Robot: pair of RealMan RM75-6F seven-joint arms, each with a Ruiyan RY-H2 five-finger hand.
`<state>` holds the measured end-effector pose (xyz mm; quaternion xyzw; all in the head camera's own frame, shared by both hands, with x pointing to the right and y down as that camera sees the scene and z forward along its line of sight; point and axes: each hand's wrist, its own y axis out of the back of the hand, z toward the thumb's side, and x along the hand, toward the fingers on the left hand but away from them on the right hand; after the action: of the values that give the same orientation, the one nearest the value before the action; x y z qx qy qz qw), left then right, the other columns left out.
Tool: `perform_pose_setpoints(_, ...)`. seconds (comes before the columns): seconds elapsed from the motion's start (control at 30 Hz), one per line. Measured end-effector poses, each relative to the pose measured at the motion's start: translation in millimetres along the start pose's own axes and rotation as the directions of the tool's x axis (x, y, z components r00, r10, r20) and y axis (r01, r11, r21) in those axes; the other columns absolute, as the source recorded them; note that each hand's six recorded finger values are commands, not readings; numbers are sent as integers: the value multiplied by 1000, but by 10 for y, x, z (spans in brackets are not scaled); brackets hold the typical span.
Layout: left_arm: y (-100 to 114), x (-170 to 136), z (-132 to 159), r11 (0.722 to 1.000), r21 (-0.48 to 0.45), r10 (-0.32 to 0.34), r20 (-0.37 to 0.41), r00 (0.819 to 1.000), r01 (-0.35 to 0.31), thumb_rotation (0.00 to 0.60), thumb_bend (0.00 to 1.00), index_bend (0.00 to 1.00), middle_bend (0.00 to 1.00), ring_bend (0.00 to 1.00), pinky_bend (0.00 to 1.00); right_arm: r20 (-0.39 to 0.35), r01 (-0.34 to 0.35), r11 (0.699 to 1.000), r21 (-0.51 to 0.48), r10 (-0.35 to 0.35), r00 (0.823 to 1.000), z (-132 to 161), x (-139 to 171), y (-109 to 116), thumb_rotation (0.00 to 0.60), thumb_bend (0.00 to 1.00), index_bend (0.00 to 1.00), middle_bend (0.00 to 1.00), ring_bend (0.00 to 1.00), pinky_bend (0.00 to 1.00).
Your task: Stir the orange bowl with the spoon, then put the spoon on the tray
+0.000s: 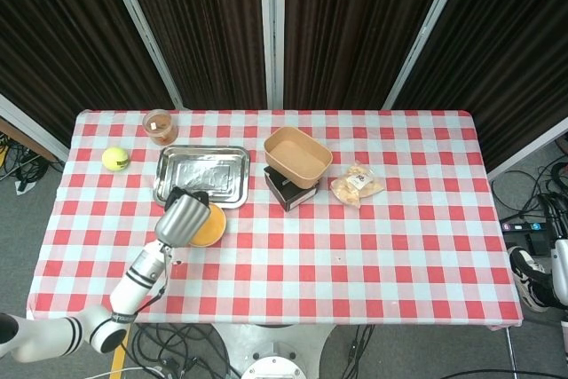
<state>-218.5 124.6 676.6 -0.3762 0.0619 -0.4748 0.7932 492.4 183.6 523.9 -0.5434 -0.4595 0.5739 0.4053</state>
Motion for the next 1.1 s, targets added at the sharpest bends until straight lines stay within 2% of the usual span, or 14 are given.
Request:
perform_pose_setpoints(0.13,38,-3,90,998,43,36,27,999,-37,600,405,675,983,952,1000,2,0,1000,1,0,1000,4,2,0,600,154,0,118,0,57)
perform_pose_setpoints(0.4,-5,52,146,996,79,43,19,999,-44,600,405,675,983,955,1000,-2,4,1000,7,-4,1000,19,-8,17,600,155,0,118,0,57)
perform_pose_setpoints(0.5,-37,71,134,996,82,20,3,1000,-20,600,405,675,984,956,1000,-1,5,1000,9,-5,1000,17,-2,19,600,155,0,118,0,57)
perform_pose_setpoints(0.73,-40,45,143,1000,17,-5,-16,1000,5,600,405,680,1000,975,1000,2,3,1000,8,-3,1000,14,6,9,600,155,0,118,0,57)
perform_pose_setpoints(0.97,-150,19,170,988,113,-103,-16,995,104,600,405,704,1000,975,1000,1,11,1000,13,-11,1000,21,16,32,600,155,0,118,0,57)
perform_pose_setpoints(1.1,-138,28,143,989,103,-105,-22,994,107,600,406,704,999,975,1000,1,9,1000,11,-9,1000,26,21,27,600,155,0,118,0,56)
